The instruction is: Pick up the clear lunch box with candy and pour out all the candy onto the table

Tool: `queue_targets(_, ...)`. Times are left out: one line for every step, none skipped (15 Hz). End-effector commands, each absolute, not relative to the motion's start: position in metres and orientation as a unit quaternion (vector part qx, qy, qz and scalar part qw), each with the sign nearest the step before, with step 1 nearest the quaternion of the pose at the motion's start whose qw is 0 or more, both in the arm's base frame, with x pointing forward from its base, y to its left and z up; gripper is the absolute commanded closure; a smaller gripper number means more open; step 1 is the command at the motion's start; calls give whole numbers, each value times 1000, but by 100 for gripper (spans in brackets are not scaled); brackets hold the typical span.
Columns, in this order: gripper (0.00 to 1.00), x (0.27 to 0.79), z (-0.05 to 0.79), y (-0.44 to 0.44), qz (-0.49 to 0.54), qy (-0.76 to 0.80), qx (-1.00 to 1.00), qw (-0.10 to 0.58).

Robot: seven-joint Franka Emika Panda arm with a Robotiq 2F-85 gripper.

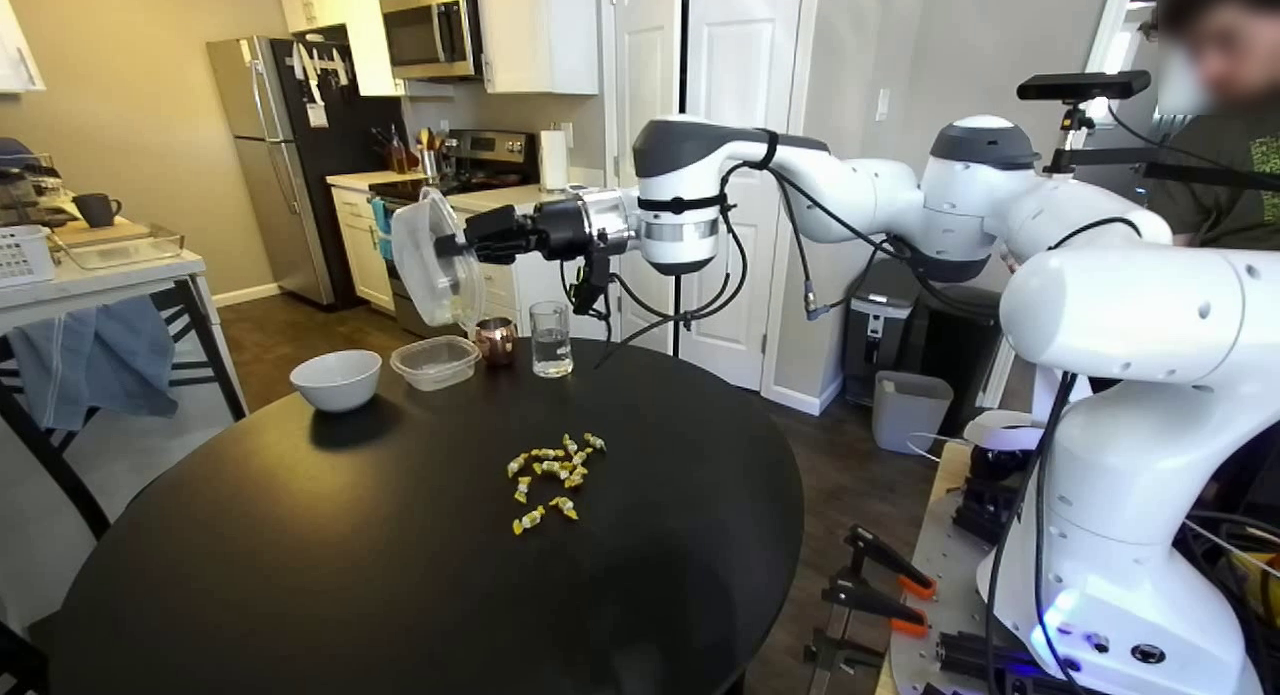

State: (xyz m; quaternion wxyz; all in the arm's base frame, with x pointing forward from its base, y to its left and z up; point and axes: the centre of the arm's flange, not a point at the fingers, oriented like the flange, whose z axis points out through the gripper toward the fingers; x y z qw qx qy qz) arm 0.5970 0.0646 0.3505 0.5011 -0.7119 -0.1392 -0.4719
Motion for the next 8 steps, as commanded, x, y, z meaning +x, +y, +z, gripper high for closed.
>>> queue_targets(99, 599, 335, 54, -487, -136, -694, 513)
queue_targets(99, 595, 336, 53, -491, -141, -689, 514)
queue_targets(99, 593, 337, 50, -500, -142, -680, 517)
queue_targets(99, 594, 341, 45, -512, -135, -667, 524)
queue_targets(99, 596, 352, 39, -532, -128, -647, 531)
queue_targets(99, 597, 367, 35, -544, -129, -637, 531)
queue_targets(99, 600, 384, 33, -557, -134, -620, 537)
queue_targets(99, 602, 394, 32, -568, -136, -602, 545)
